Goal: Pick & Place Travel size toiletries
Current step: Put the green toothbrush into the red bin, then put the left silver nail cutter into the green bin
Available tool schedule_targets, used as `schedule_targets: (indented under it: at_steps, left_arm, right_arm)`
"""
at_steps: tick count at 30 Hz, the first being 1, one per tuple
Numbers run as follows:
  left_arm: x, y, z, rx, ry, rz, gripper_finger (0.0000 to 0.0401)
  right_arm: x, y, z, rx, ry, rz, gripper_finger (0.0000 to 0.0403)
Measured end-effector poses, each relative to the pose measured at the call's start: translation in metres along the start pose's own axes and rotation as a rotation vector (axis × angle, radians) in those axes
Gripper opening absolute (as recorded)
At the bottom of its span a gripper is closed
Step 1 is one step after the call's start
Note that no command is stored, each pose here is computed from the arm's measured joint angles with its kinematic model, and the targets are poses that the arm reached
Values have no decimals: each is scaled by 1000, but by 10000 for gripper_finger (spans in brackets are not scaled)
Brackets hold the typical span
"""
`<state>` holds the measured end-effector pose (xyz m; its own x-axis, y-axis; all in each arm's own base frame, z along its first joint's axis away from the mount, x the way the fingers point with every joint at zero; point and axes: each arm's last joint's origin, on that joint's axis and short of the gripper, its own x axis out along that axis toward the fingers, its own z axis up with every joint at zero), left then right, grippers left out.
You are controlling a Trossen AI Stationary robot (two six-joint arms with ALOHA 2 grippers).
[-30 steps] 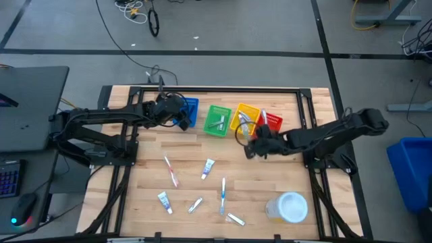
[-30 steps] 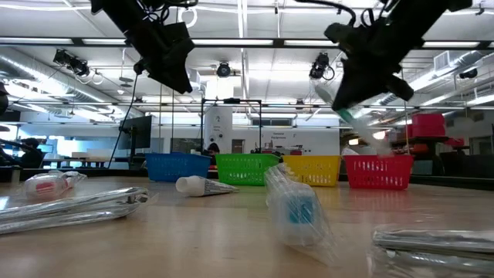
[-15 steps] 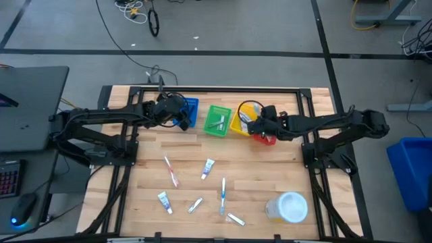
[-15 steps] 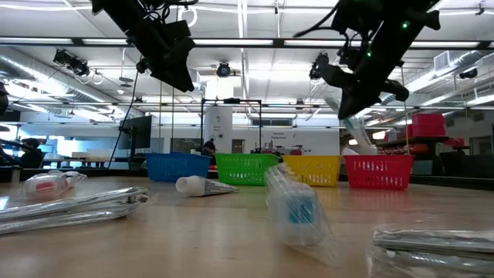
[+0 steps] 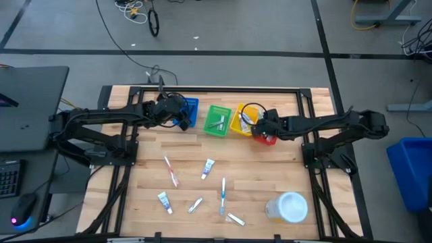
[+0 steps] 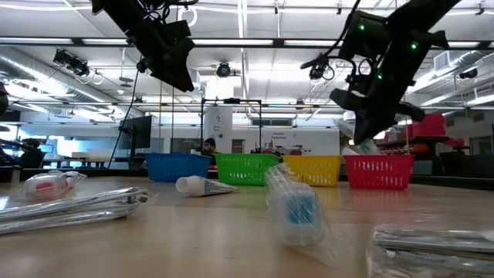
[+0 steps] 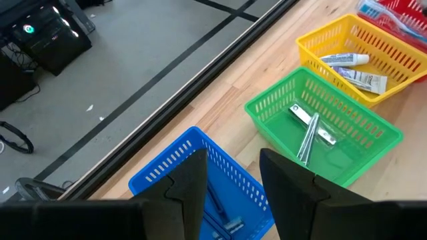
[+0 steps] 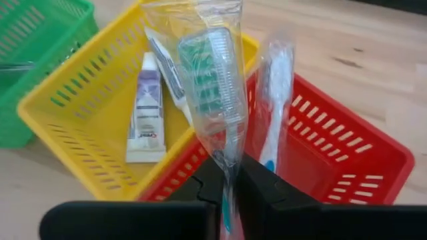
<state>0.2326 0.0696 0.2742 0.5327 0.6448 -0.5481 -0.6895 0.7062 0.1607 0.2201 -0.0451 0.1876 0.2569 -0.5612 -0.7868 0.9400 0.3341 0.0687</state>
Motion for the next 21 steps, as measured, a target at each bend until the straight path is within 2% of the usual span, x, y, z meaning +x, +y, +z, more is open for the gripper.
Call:
schedule_targets:
  at_steps: [6,15,21]
  left_arm:
    - [0,0,0,0,0,0,145]
    - [0,0,0,0,0,0,145]
    - [0,0,0,-1,-2,0,145]
  right_arm:
    - [11,-9,-4,15,-2,-28,63]
    - [10,-6,7,-97,-33,-12,128]
    - [0,4,24,-175,-124,-9,147]
